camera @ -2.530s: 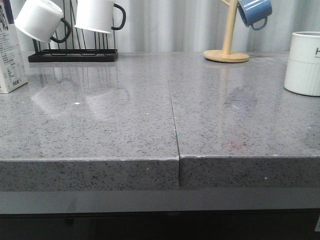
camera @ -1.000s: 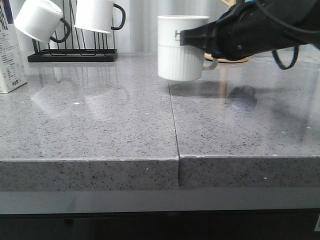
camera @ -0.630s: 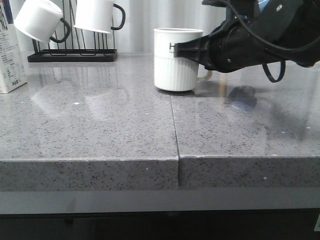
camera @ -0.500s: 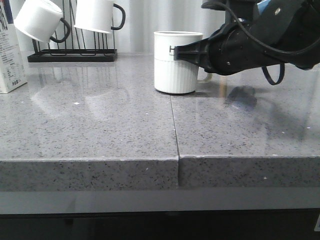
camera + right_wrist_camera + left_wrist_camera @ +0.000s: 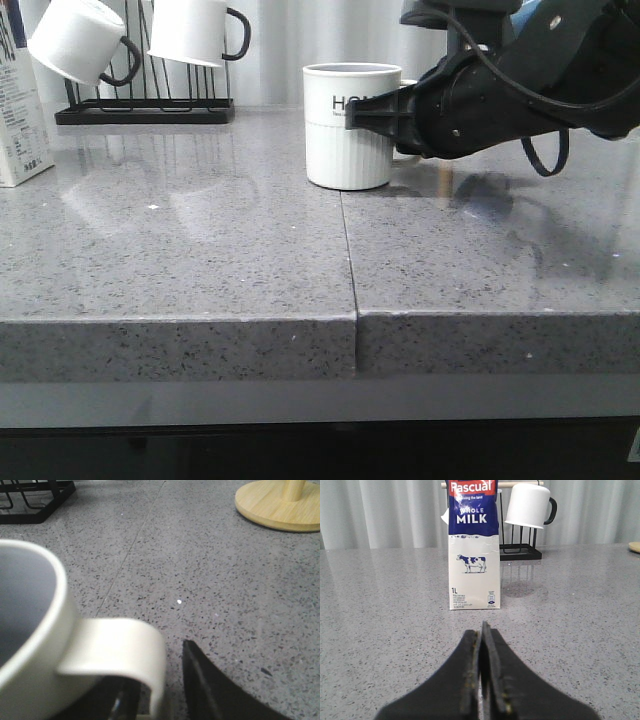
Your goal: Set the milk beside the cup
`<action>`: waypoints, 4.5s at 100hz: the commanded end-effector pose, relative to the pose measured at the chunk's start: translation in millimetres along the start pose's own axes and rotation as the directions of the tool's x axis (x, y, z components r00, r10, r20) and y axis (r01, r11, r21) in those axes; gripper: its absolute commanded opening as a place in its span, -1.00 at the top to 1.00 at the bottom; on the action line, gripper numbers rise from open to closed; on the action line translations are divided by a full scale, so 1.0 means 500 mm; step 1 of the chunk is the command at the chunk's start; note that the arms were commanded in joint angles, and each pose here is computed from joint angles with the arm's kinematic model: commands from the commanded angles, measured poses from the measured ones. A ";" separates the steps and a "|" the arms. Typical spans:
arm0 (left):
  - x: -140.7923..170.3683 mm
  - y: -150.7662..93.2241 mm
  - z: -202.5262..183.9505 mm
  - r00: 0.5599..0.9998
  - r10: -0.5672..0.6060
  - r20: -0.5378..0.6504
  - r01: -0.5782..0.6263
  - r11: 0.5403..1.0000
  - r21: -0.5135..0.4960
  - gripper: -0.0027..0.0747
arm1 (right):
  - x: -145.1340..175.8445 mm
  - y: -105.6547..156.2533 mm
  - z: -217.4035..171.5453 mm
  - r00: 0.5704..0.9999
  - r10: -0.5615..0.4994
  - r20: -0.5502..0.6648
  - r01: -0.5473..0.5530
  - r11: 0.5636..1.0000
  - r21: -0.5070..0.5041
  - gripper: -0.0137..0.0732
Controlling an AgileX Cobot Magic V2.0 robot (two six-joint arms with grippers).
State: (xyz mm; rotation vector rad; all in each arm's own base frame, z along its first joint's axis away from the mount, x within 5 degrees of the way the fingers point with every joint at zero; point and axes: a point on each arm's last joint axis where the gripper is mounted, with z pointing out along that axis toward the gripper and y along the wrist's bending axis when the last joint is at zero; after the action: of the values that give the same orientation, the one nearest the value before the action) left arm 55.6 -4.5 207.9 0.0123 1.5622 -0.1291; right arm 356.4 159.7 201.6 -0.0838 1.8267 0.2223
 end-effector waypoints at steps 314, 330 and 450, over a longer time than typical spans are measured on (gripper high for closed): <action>0.018 -0.002 -0.001 0.999 -0.009 0.050 0.008 1.000 0.023 0.99 | -0.067 -0.203 -0.583 0.978 -0.009 0.208 -0.026 0.986 0.163 0.97; 0.018 -0.002 -0.001 0.999 -0.009 0.050 0.008 1.000 0.023 0.99 | -0.067 -0.202 -0.583 0.978 -0.009 0.209 -0.026 0.986 0.163 0.97; -0.249 -0.019 0.124 0.959 -0.009 -0.285 0.000 0.999 -0.033 0.68 | -0.067 -0.202 -0.583 0.978 -0.009 0.209 -0.026 0.986 0.163 0.97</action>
State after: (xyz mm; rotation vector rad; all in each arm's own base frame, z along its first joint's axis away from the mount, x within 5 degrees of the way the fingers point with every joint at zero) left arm 108.1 -8.1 317.6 -0.0434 1.9408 -0.1191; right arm 106.1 1.9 280.2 0.0695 1.7277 0.0847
